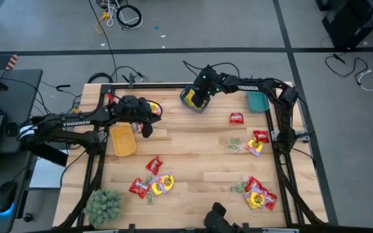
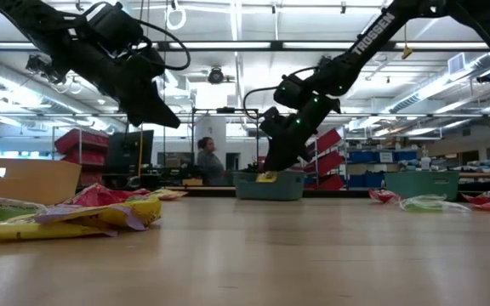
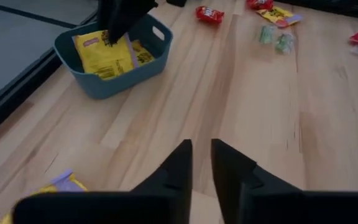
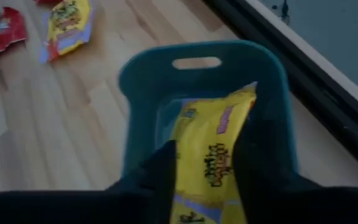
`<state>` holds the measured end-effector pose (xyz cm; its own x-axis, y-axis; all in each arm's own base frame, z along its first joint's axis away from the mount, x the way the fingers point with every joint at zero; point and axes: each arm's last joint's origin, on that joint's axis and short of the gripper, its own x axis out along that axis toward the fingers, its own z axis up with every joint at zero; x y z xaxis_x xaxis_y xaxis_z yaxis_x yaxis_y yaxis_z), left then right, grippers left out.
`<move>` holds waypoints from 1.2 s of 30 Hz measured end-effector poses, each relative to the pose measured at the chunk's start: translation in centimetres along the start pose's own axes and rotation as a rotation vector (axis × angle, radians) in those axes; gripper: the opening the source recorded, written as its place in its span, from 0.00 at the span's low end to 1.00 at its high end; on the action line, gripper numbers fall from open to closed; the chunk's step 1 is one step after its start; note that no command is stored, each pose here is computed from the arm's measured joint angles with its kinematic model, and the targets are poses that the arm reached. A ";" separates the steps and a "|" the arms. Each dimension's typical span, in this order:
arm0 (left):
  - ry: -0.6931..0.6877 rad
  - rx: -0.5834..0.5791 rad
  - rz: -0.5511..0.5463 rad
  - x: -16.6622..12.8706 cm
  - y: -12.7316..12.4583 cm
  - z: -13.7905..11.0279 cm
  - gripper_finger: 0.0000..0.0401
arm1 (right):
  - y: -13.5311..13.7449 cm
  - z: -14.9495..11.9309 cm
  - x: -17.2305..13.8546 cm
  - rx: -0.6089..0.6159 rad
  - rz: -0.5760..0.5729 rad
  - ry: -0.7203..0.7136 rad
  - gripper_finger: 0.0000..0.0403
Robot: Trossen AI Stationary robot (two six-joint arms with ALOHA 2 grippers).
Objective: Sort candy
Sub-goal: Put the yellow candy into the blue bin
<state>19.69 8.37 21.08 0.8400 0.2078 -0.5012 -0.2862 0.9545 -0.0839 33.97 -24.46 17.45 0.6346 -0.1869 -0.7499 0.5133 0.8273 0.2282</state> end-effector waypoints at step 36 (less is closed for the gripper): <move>0.270 -0.225 0.532 6.3 4.9 -3.4 0.65 | 7.9 5.1 -7.4 -0.328 -0.011 -0.060 0.57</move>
<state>22.00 13.67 14.59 0.4191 0.5517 -0.7211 -0.7467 0.6612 0.0719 36.30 -19.27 27.98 0.6681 -0.2193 -0.7110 0.3127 0.9498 0.0009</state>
